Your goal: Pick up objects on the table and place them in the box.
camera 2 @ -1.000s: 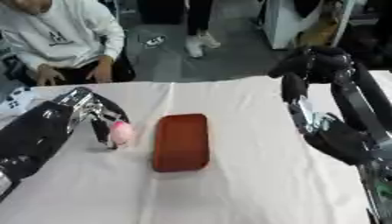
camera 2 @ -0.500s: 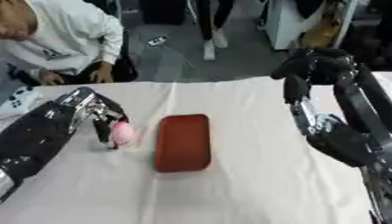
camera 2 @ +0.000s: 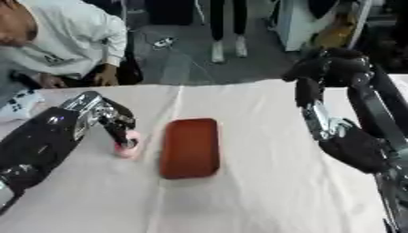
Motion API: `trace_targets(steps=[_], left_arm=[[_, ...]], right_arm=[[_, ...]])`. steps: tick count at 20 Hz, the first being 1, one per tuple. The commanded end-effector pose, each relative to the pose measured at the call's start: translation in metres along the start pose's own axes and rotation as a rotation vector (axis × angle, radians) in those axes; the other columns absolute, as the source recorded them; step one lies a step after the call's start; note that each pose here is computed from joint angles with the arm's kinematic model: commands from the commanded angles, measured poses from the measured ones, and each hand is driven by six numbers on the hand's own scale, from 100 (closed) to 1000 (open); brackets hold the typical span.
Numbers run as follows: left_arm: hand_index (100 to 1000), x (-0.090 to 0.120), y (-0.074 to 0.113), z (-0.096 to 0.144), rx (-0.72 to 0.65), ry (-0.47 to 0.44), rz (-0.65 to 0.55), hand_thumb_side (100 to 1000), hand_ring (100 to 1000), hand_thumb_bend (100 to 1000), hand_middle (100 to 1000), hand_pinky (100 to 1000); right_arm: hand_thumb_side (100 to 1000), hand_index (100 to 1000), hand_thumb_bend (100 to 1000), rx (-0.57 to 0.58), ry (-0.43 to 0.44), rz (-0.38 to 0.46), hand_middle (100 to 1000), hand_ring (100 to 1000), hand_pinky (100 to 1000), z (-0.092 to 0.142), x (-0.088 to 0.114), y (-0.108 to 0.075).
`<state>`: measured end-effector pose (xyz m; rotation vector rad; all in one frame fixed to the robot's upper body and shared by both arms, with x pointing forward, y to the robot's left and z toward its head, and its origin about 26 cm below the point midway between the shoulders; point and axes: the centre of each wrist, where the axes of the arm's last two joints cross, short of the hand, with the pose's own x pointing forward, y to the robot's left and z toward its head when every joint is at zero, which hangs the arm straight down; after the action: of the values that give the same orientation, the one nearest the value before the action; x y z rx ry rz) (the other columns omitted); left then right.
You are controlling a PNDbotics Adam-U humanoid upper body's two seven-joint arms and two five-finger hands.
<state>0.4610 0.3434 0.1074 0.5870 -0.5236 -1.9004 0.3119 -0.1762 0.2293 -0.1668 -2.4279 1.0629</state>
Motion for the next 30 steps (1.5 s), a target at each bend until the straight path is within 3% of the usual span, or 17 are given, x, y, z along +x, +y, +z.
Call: trace_targets(steps=[1,11,30], left_arm=[[461,-0.009,0.009,0.014,-0.085,-0.039,-0.101,640,100,100,165,100],[421,-0.01,0.012,0.018,-0.073,-0.043,-0.114,613,100,100,130,100],[416,-0.002,0.045,0.037,0.013,-0.034,-0.151,602,100,100,118,100]], right_arm=[[747,656,100,-0.011,-0.022,0.015,569,430,245,-0.004,0.004,-0.005],[748,656,100,-0.009,-0.018,0.016,569,431,244,-0.003,0.003,-0.005],[749,656,100,-0.003,-0.009,0.016,570,433,245,-0.002,0.002,-0.004]])
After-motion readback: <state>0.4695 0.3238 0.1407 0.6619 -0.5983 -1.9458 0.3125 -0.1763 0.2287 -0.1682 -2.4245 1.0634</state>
